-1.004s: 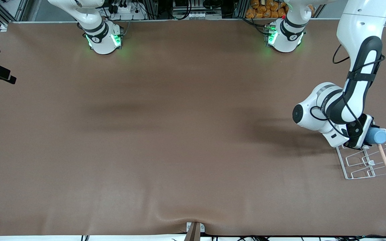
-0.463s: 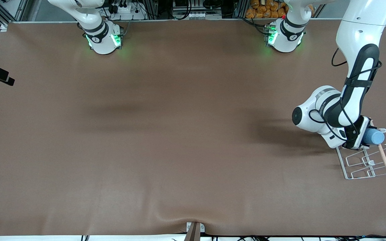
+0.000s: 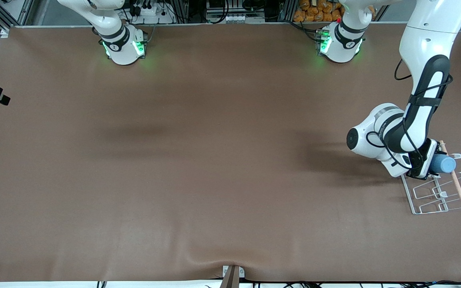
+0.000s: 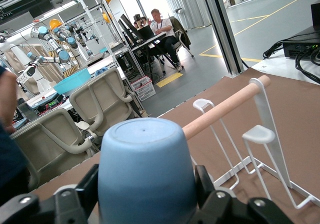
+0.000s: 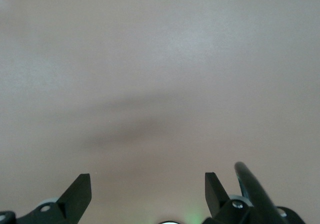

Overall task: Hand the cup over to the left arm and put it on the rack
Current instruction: 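Lower the cup onto the rack pegs with the left gripper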

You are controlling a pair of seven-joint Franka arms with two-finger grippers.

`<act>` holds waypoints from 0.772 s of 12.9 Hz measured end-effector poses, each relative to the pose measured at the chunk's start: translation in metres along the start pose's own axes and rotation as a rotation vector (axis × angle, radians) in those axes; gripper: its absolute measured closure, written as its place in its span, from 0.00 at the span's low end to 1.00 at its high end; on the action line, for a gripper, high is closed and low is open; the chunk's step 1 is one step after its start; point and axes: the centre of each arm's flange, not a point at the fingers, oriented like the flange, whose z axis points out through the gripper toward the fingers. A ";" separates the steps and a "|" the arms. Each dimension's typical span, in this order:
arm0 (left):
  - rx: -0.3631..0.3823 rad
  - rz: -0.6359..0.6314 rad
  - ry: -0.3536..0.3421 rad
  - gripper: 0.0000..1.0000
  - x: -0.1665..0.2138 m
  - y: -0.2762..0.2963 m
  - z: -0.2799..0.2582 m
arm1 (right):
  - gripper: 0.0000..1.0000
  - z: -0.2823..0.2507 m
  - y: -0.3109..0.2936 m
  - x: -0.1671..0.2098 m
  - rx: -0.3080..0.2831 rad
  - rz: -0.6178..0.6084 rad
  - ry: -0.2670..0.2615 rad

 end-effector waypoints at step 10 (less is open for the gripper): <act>0.010 0.052 0.026 0.00 0.005 0.001 -0.007 | 0.00 -0.001 0.001 0.003 0.001 0.001 0.018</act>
